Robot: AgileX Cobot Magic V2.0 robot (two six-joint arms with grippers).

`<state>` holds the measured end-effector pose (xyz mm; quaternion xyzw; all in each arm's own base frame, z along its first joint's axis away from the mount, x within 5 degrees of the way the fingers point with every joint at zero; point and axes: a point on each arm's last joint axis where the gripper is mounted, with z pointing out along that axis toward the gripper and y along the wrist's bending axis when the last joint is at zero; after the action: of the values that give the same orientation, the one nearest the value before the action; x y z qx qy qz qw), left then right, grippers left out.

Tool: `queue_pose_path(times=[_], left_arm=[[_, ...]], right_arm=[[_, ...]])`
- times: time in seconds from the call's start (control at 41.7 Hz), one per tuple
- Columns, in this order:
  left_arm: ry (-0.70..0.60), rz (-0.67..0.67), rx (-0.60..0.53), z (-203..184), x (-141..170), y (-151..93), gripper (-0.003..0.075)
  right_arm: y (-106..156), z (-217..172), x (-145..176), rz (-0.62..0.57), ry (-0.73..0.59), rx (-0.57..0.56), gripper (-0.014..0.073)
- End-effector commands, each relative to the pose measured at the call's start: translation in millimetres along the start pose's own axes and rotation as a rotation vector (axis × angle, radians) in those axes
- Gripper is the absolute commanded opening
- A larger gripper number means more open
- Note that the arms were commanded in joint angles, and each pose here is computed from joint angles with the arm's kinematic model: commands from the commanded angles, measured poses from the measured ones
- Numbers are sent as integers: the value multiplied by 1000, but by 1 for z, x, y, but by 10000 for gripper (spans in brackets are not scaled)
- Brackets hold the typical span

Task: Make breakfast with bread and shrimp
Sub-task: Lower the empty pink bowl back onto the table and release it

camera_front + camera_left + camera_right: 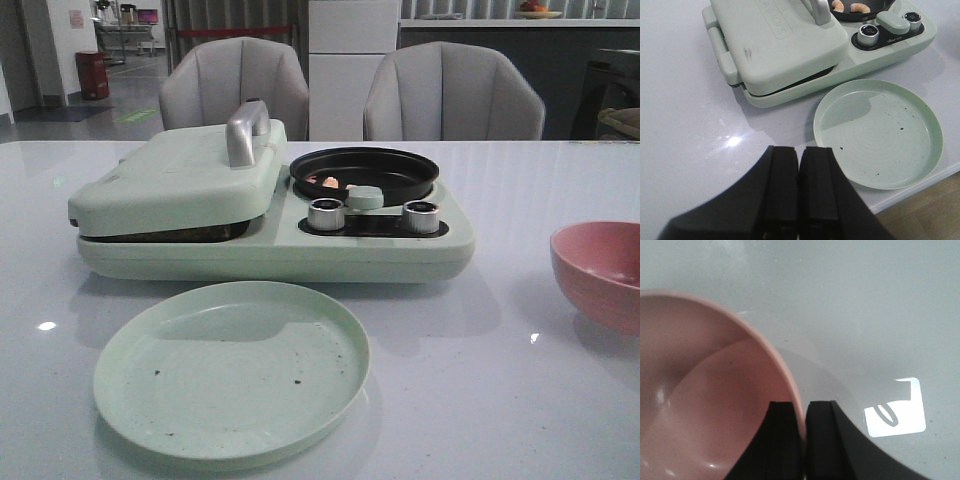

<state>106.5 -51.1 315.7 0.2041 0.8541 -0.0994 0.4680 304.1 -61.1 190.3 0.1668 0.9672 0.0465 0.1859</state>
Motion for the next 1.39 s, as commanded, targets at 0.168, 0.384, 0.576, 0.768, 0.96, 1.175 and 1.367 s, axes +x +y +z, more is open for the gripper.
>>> queue_pose_path(times=[0.168,0.384,0.576,0.768,0.96,1.175,1.367], left_arm=[[-103,-11,10,-5,-15,-1,102],[-103,-11,10,-5,-15,-1,102],[-90,-11,10,-3,-11,-1,102],[-87,-11,10,-3,-10,-1,102],[-87,-11,10,-3,-10,-1,102],[-87,-17,14,-3,-10,-1,102],[-87,-17,14,-3,-10,-1,102]], right_arm=[[-1,-13,-11,-48,-83,15,389],[7,-59,-12,-95,-226,1,394],[37,-123,14,-263,-384,-58,394],[63,-173,65,-433,-449,-150,394],[50,-199,117,-491,-452,-179,392],[23,-215,165,-461,-467,-136,393],[13,-218,187,-456,-527,-149,390]])
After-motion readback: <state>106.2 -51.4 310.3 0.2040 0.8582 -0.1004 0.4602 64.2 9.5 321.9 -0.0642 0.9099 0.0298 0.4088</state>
